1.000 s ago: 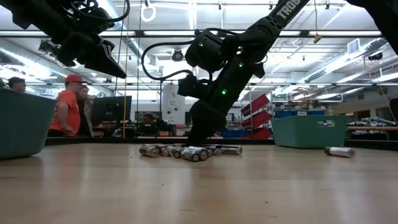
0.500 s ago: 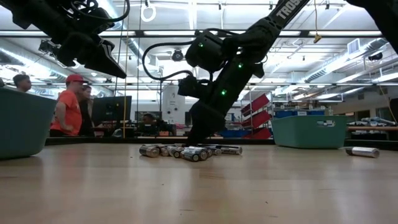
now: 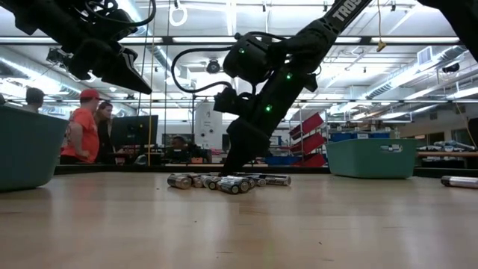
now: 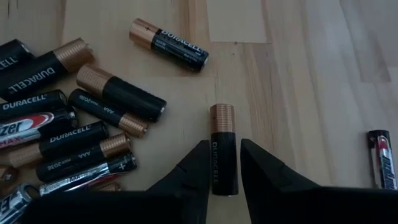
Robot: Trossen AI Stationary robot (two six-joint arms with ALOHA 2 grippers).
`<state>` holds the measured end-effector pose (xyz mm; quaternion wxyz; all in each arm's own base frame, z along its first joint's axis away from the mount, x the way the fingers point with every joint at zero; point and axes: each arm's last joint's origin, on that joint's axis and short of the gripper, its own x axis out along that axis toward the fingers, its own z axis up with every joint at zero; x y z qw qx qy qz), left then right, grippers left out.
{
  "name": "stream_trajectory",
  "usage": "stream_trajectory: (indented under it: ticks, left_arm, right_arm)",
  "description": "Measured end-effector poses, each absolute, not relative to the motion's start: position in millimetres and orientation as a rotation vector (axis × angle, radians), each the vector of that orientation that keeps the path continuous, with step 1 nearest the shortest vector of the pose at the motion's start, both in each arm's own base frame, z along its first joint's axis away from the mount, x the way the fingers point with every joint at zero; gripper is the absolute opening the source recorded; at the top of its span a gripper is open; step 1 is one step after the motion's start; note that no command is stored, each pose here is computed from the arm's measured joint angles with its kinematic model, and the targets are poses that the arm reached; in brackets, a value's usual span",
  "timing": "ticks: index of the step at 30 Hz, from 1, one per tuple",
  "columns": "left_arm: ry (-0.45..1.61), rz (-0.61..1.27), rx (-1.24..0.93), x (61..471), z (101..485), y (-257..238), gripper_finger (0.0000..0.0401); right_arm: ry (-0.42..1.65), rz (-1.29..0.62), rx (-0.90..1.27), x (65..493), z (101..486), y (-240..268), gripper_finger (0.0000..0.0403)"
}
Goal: Sort batteries
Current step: Put the black battery into the green bin
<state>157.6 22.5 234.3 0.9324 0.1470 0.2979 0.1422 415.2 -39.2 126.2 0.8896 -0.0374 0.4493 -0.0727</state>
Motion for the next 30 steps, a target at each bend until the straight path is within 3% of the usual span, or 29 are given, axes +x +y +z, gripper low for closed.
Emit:
stream_trajectory:
  ticks: [6, 18, 30]
  left_arm:
    - [0.609, 0.291, 0.301, 157.5, 234.4, 22.6, 0.0002]
    - [0.610, 0.291, 0.301, 157.6, 234.3, 22.6, 0.0002]
    - [0.610, 0.291, 0.301, 157.5, 234.2, 22.5, 0.0002]
  right_arm:
    - [0.933, -0.151, -0.077, 415.2, 126.2, -39.2, 0.0085]
    - [0.935, -0.194, -0.098, 415.0, 126.4, -40.8, 0.0159]
    - [0.935, -0.194, -0.098, 415.0, 126.4, -40.8, 0.0164]
